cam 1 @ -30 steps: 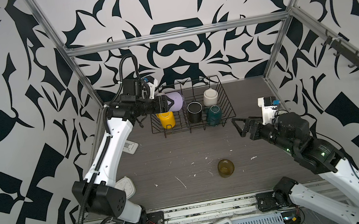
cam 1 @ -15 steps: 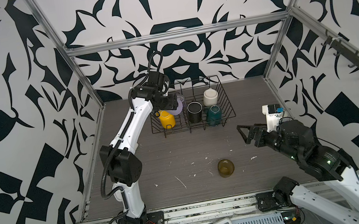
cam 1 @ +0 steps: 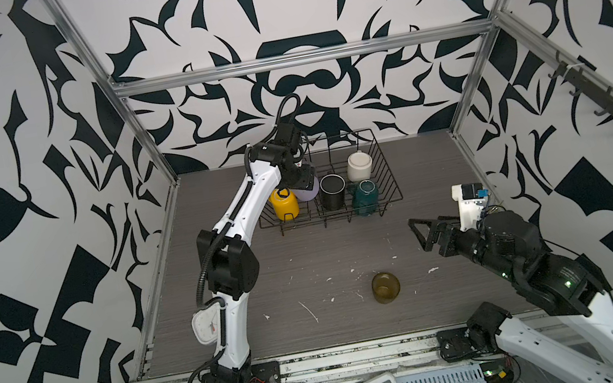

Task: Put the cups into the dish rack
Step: 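Lower the lavender cup upside down into the rack with the left gripper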

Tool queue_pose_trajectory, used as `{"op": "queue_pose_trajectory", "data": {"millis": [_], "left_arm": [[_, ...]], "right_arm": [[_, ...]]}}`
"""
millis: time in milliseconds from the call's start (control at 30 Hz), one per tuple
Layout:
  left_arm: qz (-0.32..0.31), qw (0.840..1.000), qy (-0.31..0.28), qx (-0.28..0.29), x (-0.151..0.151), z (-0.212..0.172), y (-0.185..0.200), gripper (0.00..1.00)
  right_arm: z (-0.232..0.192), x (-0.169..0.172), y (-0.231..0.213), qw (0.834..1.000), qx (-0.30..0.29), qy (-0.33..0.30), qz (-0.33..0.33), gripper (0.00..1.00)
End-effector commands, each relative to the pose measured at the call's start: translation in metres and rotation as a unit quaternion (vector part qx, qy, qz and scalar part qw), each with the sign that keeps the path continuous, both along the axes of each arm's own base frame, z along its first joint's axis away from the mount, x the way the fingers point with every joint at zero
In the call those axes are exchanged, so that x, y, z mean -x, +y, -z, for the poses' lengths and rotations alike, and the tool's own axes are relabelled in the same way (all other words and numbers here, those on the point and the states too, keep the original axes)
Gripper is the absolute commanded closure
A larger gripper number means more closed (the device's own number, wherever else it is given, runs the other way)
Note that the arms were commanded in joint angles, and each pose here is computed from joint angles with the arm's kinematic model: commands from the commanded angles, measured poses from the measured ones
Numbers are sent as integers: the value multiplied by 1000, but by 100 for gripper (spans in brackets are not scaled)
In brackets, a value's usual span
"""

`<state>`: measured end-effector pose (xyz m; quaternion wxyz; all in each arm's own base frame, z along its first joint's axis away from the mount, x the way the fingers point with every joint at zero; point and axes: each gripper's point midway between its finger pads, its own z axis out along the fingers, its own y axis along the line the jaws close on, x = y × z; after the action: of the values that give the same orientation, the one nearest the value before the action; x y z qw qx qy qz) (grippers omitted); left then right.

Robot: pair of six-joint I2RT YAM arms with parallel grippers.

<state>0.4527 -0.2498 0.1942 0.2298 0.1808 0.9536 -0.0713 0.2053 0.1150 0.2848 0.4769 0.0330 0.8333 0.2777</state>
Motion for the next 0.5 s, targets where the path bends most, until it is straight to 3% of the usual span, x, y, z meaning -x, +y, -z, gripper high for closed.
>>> {"op": "queue_pose_trajectory", "data": {"millis": [0, 467], "left_arm": [[1, 999, 25, -43, 5, 17, 8, 100], [15, 995, 51, -87, 0, 58, 4, 100]], "right_arm": [[-6, -2, 0, 1000, 2, -14, 1, 2], [0, -6, 5, 1000, 7, -6, -5, 2]]}}
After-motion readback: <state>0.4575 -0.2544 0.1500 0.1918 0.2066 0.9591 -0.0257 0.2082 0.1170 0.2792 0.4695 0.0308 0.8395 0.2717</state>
